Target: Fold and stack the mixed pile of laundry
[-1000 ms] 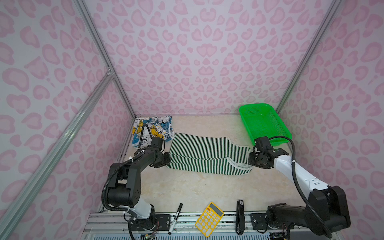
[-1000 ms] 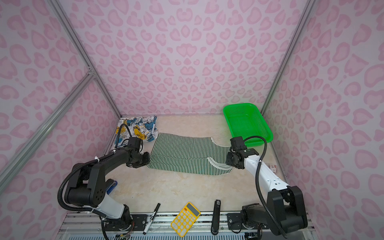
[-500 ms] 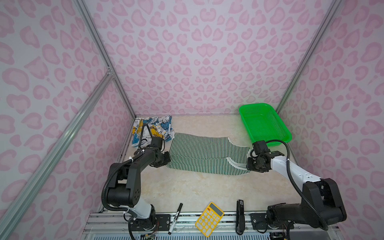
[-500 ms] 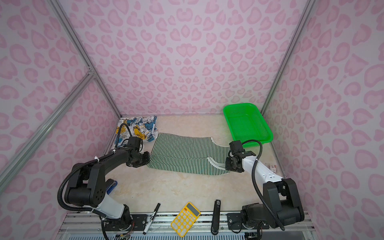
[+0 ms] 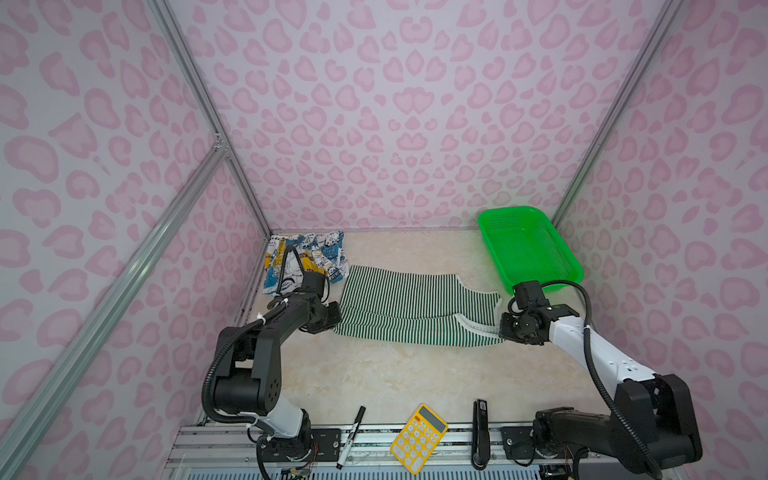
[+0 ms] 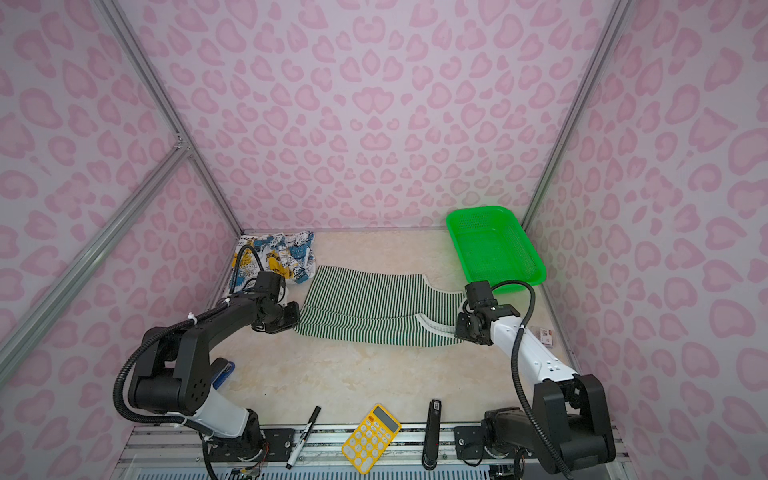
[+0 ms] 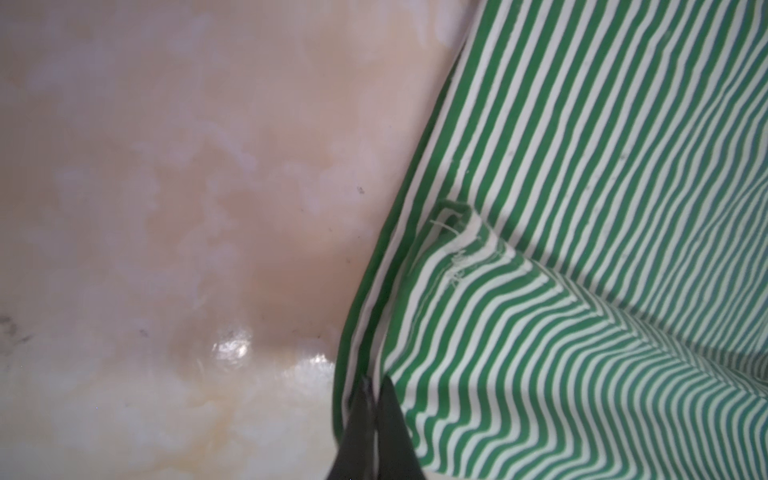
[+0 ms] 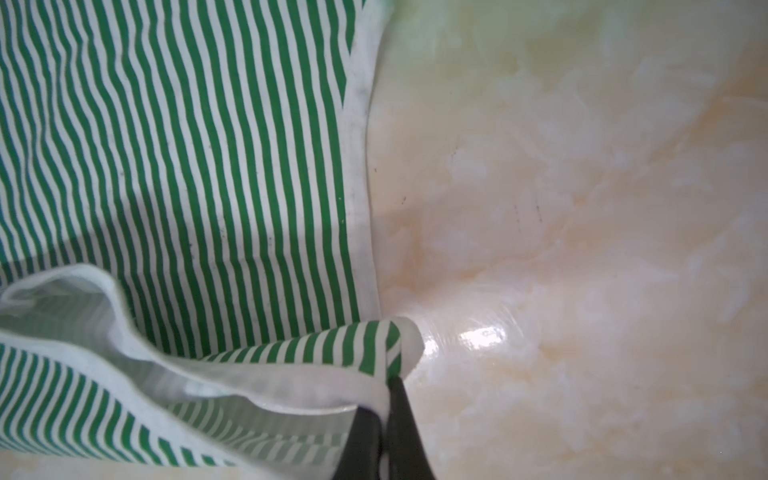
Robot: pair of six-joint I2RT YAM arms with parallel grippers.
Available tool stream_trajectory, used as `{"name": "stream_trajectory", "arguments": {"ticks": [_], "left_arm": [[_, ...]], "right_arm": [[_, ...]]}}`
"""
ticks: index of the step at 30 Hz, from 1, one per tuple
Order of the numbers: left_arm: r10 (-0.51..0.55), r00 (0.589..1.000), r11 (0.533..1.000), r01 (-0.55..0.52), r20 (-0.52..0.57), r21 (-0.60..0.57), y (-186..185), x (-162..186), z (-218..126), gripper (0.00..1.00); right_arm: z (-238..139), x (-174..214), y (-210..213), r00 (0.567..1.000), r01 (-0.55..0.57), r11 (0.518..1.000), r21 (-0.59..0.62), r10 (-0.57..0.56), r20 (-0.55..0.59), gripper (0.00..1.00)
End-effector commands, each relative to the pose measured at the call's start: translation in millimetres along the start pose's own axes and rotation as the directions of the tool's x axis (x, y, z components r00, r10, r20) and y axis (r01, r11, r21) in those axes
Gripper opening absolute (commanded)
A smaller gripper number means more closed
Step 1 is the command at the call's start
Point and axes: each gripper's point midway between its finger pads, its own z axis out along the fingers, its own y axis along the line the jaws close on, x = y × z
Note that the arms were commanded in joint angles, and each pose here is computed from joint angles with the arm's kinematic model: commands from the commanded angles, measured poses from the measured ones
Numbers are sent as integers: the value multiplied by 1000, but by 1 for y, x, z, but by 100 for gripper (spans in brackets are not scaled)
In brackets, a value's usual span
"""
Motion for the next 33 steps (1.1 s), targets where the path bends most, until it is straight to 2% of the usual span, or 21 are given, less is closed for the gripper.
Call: {"name": "stream_trajectory", "arguments": {"ticks": [1,5,7,9,12,13,15,19,20,24,28,29,31,33], "left_arm": [[-14,1000,1000,14,7,4,0,1,-5,3],[-14,1000,1000,14,-10,8,0,7,-3,3],[-17,1000,1000,17,-17,3,1,8,-2,4],[-21,1000,1000,21,-13,-10,3,6,-3,16],[-23,1000,1000,24,14,-21,3,-2,-8,46],[-21,999,999,22,26,-26,2,-7,-11,52],[-19,999,999,21,47,-49,4,-14,-18,57],[-7,995,999,12,97,-45,0,-28,-30,58],[0,995,1000,1,104,-19,-6,-32,-30,58],[17,995,999,-21,100,37,-19,-38,-28,53],[25,994,998,-31,106,60,-22,-38,-24,52],[29,994,997,-36,106,72,-24,-38,-23,52],[41,994,994,-51,100,92,-28,-38,-20,52],[41,994,994,-50,99,93,-28,-38,-16,52]], "right_arm": [[8,33,-13,994,-59,997,42,63,-94,0],[19,57,-21,985,-104,993,55,111,-134,2],[17,55,-24,986,-109,992,70,117,-123,19],[8,42,-26,992,-102,991,90,109,-71,29],[-12,8,-21,998,-64,994,90,61,36,34],[-18,-3,-16,997,-47,996,79,43,59,34],[-25,-20,-3,997,-5,999,42,2,82,34],[-21,-41,23,994,92,996,-11,-91,60,34],[-13,-41,28,993,113,993,-14,-113,17,34],[7,-33,29,989,130,991,19,-128,-78,33],[8,-22,15,992,113,992,61,-109,-62,31],[5,-22,19,992,122,992,29,-121,-45,28],[-3,-20,46,981,189,975,-114,-193,-24,26],[-11,-12,80,950,302,922,-242,-313,-5,35]]}}
